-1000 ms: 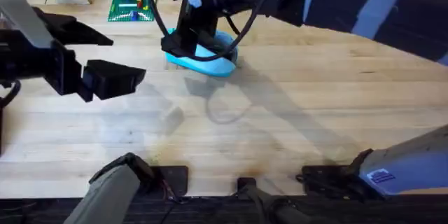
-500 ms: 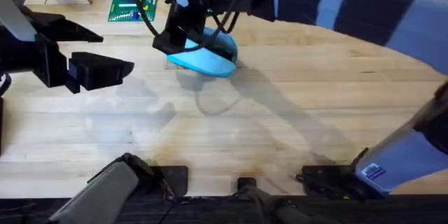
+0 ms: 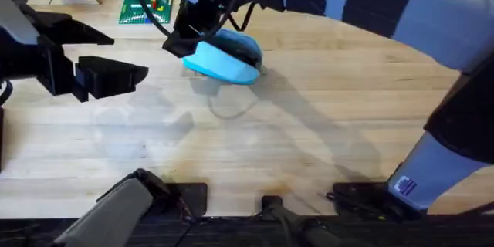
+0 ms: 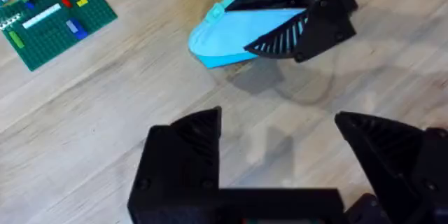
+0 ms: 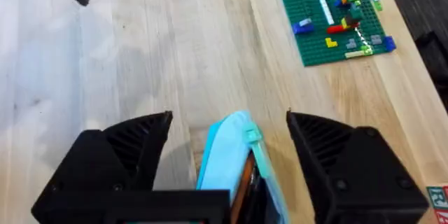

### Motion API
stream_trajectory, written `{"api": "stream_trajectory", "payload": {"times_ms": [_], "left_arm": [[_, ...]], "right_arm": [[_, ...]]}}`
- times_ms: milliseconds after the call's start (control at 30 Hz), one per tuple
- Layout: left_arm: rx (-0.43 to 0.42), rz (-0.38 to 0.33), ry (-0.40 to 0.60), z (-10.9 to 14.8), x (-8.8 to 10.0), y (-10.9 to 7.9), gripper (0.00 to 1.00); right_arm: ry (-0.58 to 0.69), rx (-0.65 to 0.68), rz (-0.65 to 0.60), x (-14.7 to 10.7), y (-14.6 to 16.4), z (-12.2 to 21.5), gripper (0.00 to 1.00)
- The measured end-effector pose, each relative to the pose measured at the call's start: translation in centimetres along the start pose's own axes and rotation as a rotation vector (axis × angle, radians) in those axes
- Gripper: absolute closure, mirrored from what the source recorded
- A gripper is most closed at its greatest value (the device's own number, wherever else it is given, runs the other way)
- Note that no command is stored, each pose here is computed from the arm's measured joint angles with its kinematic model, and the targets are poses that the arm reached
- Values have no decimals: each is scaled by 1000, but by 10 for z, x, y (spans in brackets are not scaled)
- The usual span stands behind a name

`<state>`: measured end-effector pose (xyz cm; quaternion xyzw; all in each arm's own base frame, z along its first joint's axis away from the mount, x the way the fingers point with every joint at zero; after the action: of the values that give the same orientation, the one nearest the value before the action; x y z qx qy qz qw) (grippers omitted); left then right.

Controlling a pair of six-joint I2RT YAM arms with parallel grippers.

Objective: Unzip the bag, pick up the pens from the table one at a time and place them inside, then zip the bag closed.

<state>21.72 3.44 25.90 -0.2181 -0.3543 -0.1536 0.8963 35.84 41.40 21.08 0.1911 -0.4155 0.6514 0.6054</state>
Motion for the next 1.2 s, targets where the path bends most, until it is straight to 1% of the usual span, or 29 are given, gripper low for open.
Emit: {"api": "stream_trajectory", "payload": {"times_ms": [200,433,833,1200], "left_arm": [[0,-3,0,0,0,0,9],[0,-3,-1,0,0,0,9],[0,-3,-1,0,0,0,9],[0,-3,-1,0,0,0,9]], "right_arm": [[-5,-5,0,-9,-3,-19,6],[37,2,-17,-27,-1,-33,13],[43,-19,-22,-33,-7,-37,76],[55,-36,-91,-44,-16,-36,130]]}}
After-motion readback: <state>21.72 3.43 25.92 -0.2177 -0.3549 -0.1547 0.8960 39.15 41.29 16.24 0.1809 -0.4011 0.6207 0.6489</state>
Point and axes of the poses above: each hand's point on the last joint's axis, 136 mm out from that joint toward the fingers, its own z axis back along the fingers, its own y axis along the line the jaws close on, x = y × z, the point moved 2 cm from there along z, back along the fingers, and after that the axes turned 15 degrees about z, right-handed, at the moved point
